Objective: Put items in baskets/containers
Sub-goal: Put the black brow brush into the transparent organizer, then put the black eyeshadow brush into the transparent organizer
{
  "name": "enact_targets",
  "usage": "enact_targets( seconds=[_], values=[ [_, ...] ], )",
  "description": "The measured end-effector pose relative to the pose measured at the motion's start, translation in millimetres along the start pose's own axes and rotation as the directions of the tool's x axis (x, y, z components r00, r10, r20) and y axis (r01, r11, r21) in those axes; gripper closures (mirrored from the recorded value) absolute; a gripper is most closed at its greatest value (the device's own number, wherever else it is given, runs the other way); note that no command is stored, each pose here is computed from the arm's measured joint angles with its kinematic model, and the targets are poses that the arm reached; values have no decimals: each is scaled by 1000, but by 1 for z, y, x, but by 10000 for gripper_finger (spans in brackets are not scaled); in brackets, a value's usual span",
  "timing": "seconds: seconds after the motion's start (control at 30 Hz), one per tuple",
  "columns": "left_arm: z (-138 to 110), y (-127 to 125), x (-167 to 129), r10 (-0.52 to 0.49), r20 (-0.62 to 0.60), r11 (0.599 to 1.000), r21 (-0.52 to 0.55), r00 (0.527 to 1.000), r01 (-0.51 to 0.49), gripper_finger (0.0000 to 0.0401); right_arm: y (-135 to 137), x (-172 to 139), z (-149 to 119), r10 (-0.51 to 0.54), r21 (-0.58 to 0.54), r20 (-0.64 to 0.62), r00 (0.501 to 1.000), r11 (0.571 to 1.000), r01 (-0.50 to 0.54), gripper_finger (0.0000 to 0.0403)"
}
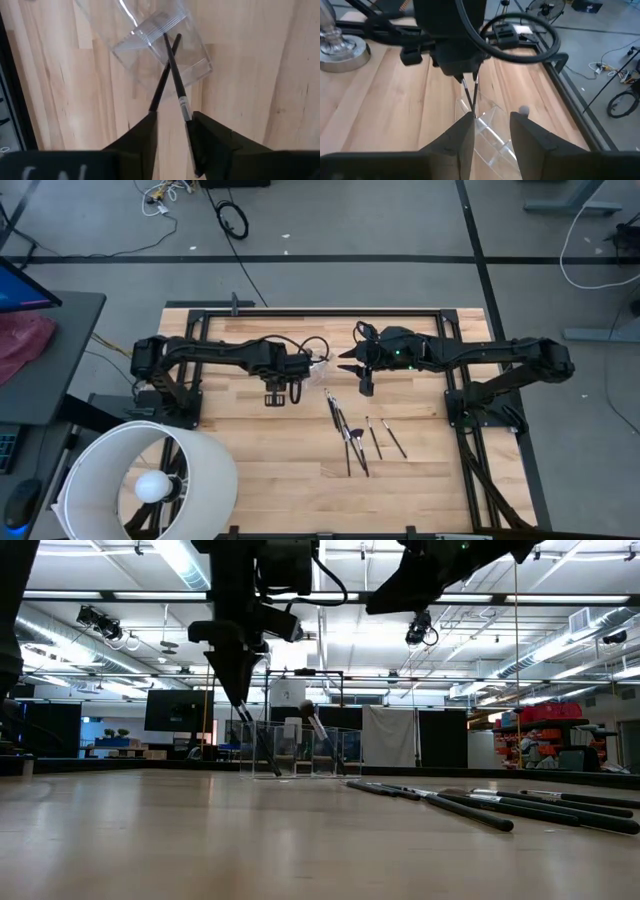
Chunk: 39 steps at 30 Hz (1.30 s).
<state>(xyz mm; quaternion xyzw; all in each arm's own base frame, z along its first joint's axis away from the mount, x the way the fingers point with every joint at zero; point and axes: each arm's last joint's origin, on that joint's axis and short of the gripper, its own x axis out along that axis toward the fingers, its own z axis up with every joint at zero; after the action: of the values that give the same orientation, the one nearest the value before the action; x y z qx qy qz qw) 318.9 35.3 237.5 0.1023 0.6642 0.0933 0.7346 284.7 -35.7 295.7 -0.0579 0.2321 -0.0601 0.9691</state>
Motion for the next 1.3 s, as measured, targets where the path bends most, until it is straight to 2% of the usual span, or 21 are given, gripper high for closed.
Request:
enact_targets(
  seconds=[0.13, 0.3, 0.53, 0.63, 0.97, 1.3],
  values=[
    [2, -2, -12, 70, 7, 997, 13, 998, -70, 255, 2, 14, -8, 5, -2, -51, 999, 1000, -5, 275],
    [9, -1, -31, 171, 37, 985, -1, 985, -171, 260, 1, 20, -12, -4, -11, -77, 997, 1000, 3, 275],
    [16, 5, -59, 175, 88, 985, -22, 981, -174, 263, -1, 19, -12, -66, -36, -87, 994, 997, 63, 275],
    [18, 8, -69, 178, 115, 983, -58, 977, -172, 263, -1, 18, -16, -80, -50, -131, 988, 996, 74, 275],
    [18, 10, -75, 178, 117, 984, -53, 977, -173, 263, -3, 13, -25, -164, -63, -238, 957, 986, 154, 275],
    [13, 4, -86, 180, 148, 984, -22, 973, -179, 263, -1, -14, -32, -151, 66, -312, 938, 981, 180, 275]
  ],
)
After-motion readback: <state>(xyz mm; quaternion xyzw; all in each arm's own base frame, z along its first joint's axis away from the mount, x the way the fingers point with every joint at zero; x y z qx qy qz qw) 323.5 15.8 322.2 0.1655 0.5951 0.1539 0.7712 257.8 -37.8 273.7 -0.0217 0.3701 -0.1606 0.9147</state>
